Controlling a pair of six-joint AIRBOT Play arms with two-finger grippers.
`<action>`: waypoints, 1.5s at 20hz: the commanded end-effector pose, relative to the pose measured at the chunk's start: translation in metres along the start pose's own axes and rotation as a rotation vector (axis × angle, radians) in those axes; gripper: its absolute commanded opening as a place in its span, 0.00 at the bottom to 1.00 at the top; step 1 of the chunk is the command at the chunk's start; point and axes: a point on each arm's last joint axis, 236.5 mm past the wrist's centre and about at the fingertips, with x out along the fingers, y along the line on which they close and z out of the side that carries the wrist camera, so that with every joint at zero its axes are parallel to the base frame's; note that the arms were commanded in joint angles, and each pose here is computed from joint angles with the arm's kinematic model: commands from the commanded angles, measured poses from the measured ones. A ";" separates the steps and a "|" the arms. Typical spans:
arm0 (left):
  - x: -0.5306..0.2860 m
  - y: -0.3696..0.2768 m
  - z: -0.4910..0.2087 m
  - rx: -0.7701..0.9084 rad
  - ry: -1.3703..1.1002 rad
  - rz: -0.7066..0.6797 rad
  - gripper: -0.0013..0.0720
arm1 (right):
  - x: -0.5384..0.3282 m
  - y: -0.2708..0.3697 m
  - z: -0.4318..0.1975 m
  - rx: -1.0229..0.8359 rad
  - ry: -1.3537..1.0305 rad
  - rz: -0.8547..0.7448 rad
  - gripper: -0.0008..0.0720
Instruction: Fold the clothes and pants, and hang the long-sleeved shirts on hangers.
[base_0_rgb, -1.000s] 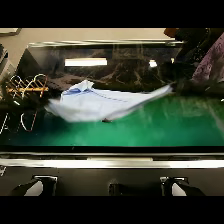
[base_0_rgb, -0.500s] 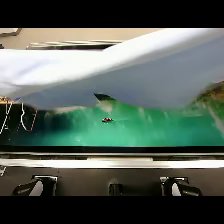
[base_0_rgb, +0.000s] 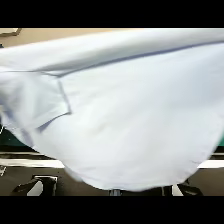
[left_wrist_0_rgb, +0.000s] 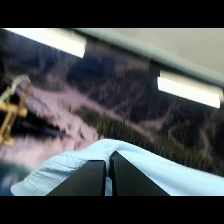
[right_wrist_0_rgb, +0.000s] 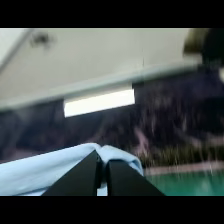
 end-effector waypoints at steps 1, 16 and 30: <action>0.119 0.017 -0.053 0.030 0.299 -0.050 0.04 | 0.119 -0.068 -0.077 0.088 0.391 -0.079 0.06; 0.395 0.070 -0.280 -0.038 0.729 -0.007 0.17 | 0.387 -0.196 -0.309 0.480 0.737 -0.046 0.09; 0.215 0.109 -0.177 -0.125 0.738 0.005 0.65 | 0.170 -0.213 -0.286 0.386 0.988 -0.061 0.72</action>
